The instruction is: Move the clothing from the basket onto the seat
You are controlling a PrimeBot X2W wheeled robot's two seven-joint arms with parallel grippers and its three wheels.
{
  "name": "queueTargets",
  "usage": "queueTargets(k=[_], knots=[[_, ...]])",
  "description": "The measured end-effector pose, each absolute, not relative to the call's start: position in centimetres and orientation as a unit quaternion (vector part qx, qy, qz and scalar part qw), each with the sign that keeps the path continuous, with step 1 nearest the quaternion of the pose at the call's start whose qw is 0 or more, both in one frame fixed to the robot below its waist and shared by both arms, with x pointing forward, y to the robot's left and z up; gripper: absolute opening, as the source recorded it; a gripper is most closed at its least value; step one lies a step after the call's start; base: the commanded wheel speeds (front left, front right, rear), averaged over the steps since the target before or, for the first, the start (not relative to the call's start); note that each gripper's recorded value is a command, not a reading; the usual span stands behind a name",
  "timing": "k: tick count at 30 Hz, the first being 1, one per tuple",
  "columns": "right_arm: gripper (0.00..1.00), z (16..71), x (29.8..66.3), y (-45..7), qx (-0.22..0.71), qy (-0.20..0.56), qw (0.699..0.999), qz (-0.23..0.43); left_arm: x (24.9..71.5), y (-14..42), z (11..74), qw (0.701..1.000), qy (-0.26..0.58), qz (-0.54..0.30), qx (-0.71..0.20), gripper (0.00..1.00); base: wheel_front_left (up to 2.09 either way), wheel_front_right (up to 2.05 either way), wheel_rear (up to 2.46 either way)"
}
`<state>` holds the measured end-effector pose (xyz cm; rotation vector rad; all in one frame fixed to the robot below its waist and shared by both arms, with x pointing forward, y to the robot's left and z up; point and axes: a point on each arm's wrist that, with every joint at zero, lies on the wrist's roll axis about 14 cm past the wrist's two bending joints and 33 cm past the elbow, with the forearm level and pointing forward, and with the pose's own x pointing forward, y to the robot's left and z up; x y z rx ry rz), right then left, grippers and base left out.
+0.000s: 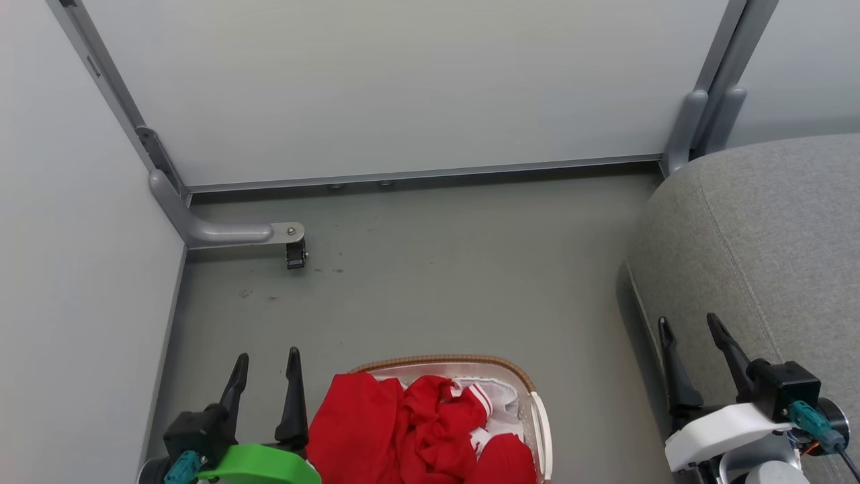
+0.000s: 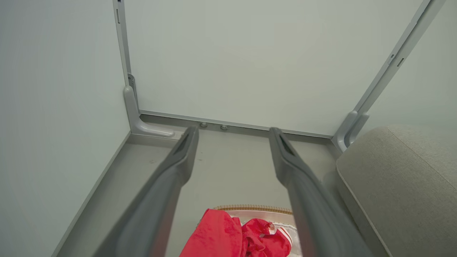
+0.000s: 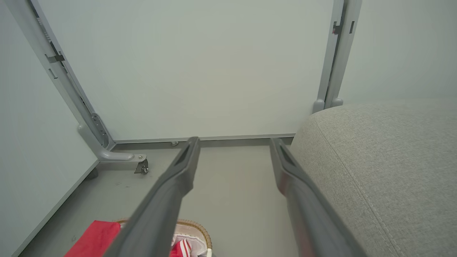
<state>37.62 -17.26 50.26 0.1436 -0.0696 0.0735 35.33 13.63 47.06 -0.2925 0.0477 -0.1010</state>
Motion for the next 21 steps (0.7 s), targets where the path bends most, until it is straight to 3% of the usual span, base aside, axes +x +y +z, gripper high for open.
queueTargets(k=[21], knots=[[1.00,49.56,37.59,-16.90,0.069,-0.024,0.996,0.042,35.16,13.72,46.18,0.988,0.036,-0.047,-0.141,1.00,0.00,0.00,0.00]])
